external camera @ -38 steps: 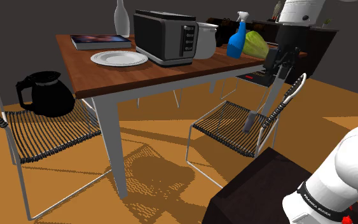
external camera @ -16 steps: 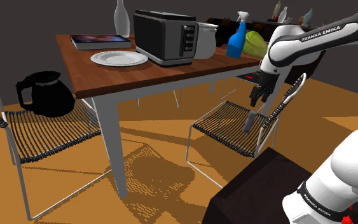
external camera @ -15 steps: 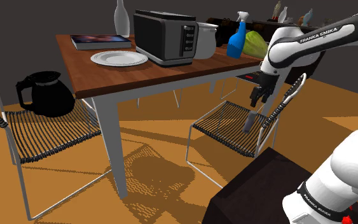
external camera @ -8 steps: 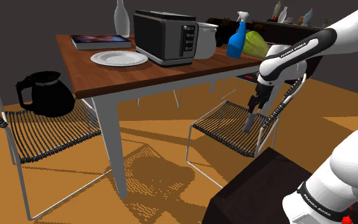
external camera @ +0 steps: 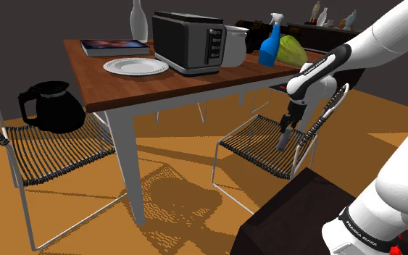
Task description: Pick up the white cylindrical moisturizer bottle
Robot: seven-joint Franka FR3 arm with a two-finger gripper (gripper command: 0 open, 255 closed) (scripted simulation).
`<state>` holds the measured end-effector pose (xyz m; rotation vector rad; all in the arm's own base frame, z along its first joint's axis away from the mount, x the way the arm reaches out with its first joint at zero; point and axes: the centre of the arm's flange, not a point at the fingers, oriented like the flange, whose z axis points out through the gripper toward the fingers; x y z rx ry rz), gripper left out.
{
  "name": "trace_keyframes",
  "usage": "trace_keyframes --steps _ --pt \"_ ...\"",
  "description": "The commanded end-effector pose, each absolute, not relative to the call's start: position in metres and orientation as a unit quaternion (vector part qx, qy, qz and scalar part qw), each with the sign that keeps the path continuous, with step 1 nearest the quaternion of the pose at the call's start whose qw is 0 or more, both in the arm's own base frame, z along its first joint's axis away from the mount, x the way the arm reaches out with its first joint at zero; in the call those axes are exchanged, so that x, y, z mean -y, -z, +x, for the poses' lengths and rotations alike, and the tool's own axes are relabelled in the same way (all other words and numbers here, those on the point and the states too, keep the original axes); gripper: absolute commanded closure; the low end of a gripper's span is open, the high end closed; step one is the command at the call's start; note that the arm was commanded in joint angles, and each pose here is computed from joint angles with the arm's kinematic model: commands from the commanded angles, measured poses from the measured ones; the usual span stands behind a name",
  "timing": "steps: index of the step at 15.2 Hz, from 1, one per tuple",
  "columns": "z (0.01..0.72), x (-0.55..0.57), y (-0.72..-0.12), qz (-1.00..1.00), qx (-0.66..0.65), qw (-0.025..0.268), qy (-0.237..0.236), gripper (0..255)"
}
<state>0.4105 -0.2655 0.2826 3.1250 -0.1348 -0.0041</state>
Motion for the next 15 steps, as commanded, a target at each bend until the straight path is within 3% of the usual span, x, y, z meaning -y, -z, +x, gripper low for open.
trace_keyframes --steps 1,5,6,15 --pt "0.41 0.265 -0.272 0.999 0.043 0.007 0.001 0" --pt "0.41 0.265 -0.258 0.999 0.043 0.007 0.001 0" --pt "0.411 0.265 -0.259 0.999 0.043 0.007 0.001 255" --pt "0.41 0.265 -0.258 0.999 0.043 0.007 0.001 255"
